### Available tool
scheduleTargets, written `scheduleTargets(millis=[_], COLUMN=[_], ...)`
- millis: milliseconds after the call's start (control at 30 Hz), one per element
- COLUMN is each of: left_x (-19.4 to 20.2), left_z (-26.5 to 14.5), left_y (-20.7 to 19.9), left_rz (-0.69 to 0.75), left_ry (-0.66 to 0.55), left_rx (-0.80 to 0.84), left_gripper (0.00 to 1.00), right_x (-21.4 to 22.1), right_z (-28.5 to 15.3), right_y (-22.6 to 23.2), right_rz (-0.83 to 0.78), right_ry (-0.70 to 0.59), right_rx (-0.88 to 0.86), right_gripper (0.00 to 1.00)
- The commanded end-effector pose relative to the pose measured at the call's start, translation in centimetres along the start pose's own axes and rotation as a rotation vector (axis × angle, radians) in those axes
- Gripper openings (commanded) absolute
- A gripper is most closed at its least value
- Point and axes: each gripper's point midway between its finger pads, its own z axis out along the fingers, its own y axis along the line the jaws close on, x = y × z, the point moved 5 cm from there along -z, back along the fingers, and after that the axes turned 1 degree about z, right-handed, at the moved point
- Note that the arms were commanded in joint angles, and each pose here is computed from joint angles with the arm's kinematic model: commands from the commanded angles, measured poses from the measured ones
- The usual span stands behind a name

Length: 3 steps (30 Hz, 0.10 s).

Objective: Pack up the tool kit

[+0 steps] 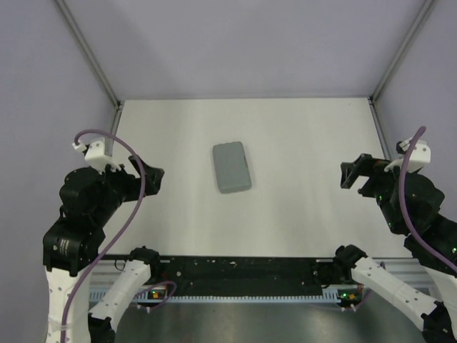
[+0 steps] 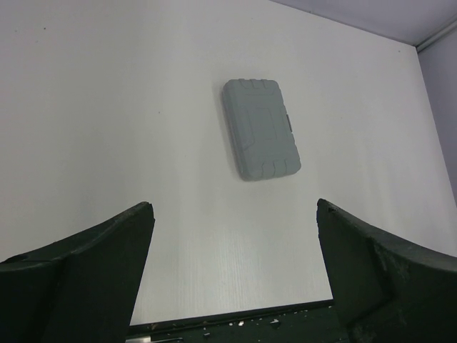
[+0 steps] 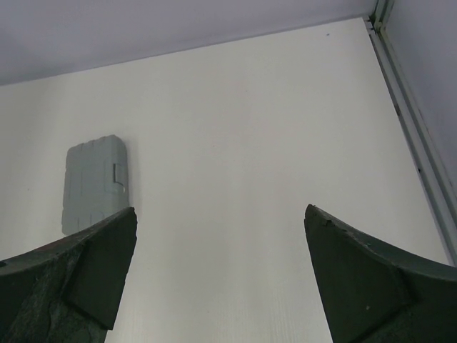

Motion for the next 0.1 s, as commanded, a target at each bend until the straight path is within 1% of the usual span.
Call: scheduleTargets(millis=[0,67], left_x=[-1.35,-1.52], left_z=[0.05,-0.05], left_y=[-0.43,-0.41], left_rz=[-0.007,-0.01], left_ry=[-0.064,-0.075], left_rx=[0.012,0.009], left_gripper=[0.99,0.99], right_x=[-0.81,-0.85], right_z=[-0.24,-0.19], right_y=[0.14,0.22], right_rz=[0.002,0.005], right_ry=[-0.016,-0.015], right_rx=[-0.011,-0.012], right_gripper=[0.98,0.98])
